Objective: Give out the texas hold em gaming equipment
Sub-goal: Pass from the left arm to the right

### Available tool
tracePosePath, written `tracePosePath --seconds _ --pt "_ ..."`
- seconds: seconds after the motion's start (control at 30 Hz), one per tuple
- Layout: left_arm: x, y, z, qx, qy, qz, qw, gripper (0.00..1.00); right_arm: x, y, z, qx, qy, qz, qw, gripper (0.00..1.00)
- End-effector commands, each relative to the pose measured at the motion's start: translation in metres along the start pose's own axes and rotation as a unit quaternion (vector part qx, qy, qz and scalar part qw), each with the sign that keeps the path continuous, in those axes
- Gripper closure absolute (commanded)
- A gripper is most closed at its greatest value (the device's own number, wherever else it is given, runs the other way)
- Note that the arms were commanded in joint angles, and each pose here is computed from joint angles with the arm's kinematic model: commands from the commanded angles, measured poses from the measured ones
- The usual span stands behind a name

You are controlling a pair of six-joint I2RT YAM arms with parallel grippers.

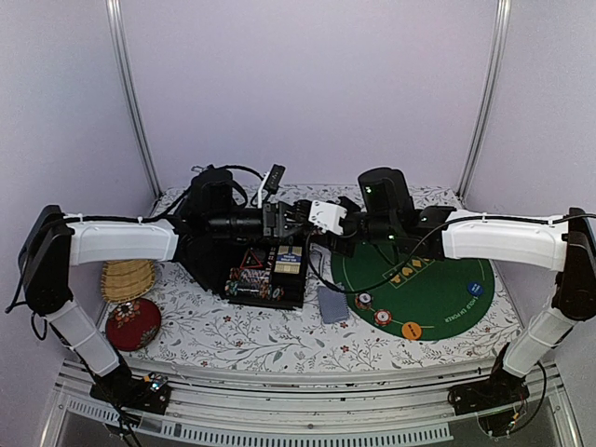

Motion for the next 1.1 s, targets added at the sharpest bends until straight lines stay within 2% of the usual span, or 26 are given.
tracePosePath --seconds 0.0,0.17,0.37,0.5,0.63,0.83,1.07 --pt "0.001 0.004 0.000 0.007 -0.009 -0.007 1.000 0.40 0.010 -0.010 0.008 -0.003 -0.003 -0.016 1.000 0.98" --pt "0.003 0.013 0.005 0.028 -0.019 -0.008 0.999 0.28 0.000 -0.013 0.012 0.007 0.003 -0.039 0.999 0.98" --pt "0.013 0.042 0.017 0.075 -0.041 0.013 0.996 0.27 -0.027 -0.023 0.022 0.016 0.021 -0.086 0.996 0.98" --pt "0.014 0.059 0.025 0.118 -0.046 0.008 0.992 0.28 -0.083 -0.018 0.038 0.020 0.086 -0.142 0.986 0.98" --pt "0.007 0.067 0.029 0.125 -0.036 0.005 0.991 0.28 -0.154 -0.016 0.068 0.002 0.161 -0.223 0.961 0.99" --pt "0.001 0.073 0.032 0.120 -0.019 -0.004 0.993 0.30 -0.256 -0.013 0.121 -0.044 0.273 -0.320 0.906 0.98" --pt "-0.007 0.078 0.045 0.121 -0.007 -0.011 0.993 0.30 -0.337 -0.009 0.179 -0.098 0.343 -0.402 0.843 0.99"
Point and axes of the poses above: each gripper's point midway between its finger pads, its own z axis back along the fingers, its own y axis along the line the jaws close on, x = y × z, the point moved 5 cm from there along z, back along the fingers, and after that the axes turned 7 degrees about z, right-handed, at the moved point
